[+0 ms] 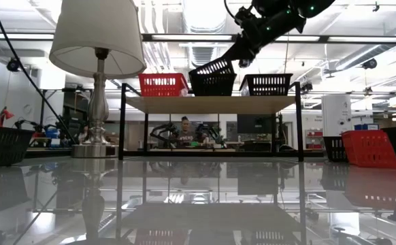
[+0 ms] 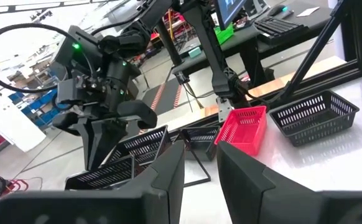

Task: Stack baskets on shelf by color
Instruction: Stack the black basket into the other black basket on the shelf

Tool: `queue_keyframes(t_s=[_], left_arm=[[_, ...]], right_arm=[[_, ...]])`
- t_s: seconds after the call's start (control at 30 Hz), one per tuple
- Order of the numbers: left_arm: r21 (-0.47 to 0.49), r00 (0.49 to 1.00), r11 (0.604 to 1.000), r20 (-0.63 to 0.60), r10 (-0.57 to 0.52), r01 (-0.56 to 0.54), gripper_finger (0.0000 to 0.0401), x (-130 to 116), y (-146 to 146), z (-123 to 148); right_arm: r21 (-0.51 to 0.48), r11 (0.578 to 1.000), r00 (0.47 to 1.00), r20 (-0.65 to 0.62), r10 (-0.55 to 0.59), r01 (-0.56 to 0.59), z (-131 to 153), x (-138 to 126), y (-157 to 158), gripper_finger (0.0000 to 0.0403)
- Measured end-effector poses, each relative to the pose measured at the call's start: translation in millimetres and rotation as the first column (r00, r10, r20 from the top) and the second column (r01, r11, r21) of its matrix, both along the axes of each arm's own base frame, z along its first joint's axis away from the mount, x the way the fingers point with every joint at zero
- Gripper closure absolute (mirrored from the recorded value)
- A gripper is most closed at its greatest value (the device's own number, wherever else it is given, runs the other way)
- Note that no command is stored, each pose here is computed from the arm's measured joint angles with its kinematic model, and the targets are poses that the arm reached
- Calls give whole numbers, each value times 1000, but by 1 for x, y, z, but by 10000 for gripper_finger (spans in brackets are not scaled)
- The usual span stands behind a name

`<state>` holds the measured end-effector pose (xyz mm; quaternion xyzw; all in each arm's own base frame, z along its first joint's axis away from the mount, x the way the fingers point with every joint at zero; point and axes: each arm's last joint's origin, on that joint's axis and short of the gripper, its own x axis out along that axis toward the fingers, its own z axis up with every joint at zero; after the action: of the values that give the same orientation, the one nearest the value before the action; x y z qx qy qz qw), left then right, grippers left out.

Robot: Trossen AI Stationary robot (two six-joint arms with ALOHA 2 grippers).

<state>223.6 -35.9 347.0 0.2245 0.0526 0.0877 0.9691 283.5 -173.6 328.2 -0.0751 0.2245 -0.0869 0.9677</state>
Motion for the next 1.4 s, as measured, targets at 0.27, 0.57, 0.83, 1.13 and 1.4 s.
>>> queue_keyframes(t_s=[0.27,0.57,0.83,1.13,1.4], left_arm=[[0,1000,1000,0,0,0,322,0,0,0],[-1,1000,1000,0,0,0,322,0,0,0],[-1,1000,1000,0,0,0,322,0,0,0],[-112,994,994,-105,-9,-3,322,-2,-4,-18],[-435,908,892,-412,-74,-124,322,-6,-17,-59]], right_arm=[[3,1000,1000,-9,-3,3,-1,-1,1,386],[14,1000,999,-32,-2,3,-4,-2,2,385],[-6,1000,1000,-6,-4,4,7,-9,5,385],[110,978,984,7,177,-177,8,-22,73,385],[262,915,946,-22,324,-307,-21,-37,152,385]])
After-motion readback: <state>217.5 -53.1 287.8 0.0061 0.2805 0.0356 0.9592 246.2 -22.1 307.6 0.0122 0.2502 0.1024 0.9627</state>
